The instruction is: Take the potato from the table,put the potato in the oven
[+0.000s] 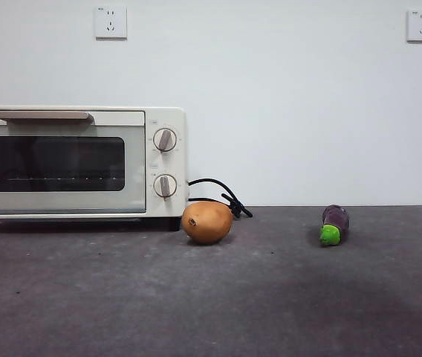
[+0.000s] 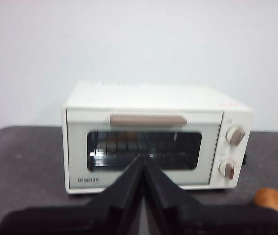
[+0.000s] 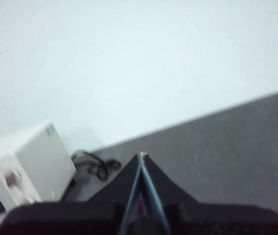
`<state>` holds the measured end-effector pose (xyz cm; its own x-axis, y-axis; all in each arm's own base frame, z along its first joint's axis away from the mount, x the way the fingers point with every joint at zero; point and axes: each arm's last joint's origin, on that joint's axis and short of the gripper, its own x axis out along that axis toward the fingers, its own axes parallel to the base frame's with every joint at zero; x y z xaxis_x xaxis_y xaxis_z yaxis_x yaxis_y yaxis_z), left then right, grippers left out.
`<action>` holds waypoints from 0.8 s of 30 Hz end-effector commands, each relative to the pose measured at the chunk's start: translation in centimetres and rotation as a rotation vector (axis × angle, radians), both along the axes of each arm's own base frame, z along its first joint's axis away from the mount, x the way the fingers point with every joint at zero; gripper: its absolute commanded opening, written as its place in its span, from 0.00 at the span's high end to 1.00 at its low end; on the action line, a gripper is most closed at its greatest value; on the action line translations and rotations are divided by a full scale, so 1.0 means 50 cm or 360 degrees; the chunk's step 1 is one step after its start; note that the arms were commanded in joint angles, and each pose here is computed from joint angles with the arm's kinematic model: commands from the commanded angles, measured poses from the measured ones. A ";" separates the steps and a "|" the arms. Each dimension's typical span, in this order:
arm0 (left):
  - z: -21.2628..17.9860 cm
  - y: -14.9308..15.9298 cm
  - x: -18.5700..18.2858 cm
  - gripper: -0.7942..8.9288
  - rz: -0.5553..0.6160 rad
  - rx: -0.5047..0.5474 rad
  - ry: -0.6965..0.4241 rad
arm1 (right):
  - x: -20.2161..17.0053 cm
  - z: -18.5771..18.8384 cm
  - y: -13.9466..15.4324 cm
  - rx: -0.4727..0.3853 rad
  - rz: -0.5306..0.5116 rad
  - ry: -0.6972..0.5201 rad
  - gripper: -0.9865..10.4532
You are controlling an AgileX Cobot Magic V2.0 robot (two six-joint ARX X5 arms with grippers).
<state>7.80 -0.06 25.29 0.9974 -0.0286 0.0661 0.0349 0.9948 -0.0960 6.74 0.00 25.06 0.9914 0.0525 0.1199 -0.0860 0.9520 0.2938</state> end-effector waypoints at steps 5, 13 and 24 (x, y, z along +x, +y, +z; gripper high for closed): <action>0.059 0.000 0.000 0.92 -0.0002 -0.0010 -0.0121 | -0.022 0.077 0.001 0.0010 0.0013 -0.0120 0.91; 0.085 0.000 0.032 0.92 -0.0025 -0.0148 -0.0064 | -0.016 0.157 0.002 0.0009 0.0043 -0.0047 0.91; 0.094 -0.006 0.130 0.92 -0.0165 -0.0334 0.0504 | 0.071 0.227 0.012 0.0124 0.0418 0.0322 0.91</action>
<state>13.98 -0.35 29.84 0.9663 -0.1419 -0.2147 0.0728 0.9508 -0.3010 10.12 0.58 36.21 0.9526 0.2976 -0.0627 -0.2560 0.8959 0.3630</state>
